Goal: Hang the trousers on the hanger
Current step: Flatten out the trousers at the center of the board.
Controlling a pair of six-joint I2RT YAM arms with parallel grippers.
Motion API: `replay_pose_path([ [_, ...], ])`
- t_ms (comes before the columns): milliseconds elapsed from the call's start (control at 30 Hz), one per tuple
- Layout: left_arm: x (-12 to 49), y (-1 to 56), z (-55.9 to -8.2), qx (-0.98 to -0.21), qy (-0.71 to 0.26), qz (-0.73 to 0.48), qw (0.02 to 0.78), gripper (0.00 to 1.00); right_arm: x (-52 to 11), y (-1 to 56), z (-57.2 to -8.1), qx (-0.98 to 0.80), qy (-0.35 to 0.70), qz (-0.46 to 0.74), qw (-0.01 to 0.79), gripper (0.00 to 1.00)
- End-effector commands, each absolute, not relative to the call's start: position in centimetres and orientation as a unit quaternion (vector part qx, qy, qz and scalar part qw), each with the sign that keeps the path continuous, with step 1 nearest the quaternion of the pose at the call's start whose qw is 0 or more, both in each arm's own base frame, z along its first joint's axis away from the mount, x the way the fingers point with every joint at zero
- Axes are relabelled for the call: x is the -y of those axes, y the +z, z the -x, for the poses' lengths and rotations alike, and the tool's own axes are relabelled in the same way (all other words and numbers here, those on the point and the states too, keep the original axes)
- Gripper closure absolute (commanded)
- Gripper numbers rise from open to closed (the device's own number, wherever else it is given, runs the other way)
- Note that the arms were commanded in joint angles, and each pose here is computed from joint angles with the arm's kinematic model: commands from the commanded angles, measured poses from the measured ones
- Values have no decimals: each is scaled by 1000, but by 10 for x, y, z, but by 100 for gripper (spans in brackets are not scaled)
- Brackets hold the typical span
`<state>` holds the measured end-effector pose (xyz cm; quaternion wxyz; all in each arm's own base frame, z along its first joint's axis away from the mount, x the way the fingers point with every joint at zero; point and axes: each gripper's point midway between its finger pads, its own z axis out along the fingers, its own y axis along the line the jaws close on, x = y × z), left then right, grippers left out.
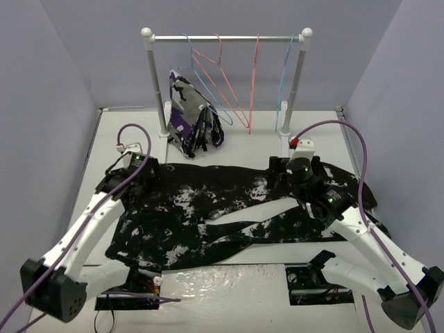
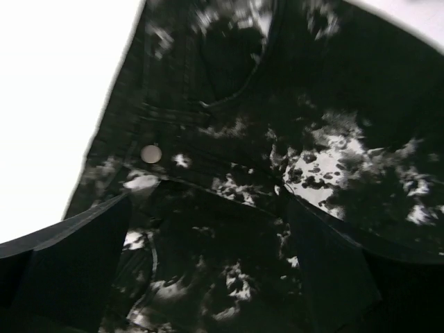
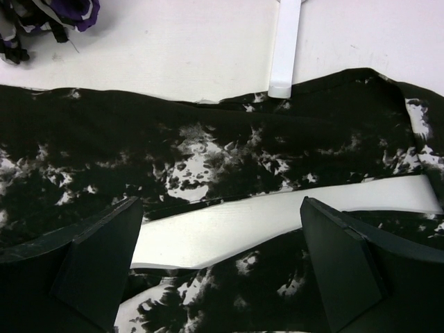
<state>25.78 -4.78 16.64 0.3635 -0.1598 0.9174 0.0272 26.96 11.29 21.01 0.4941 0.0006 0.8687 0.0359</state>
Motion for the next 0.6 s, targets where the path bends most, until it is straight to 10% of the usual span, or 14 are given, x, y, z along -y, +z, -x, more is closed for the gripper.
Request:
replay_pose_path([
  [0, 67, 142, -297, -926, -8, 183, 330, 3, -111, 225, -268, -848, 66, -28, 525, 6],
  [433, 71, 21, -284, -958, 18, 251, 141, 4, -100, 221, -255, -842, 79, -60, 530, 6],
  [567, 62, 6, -279, -953, 40, 276, 119, 18, -96, 223, -255, -839, 71, -66, 535, 6],
])
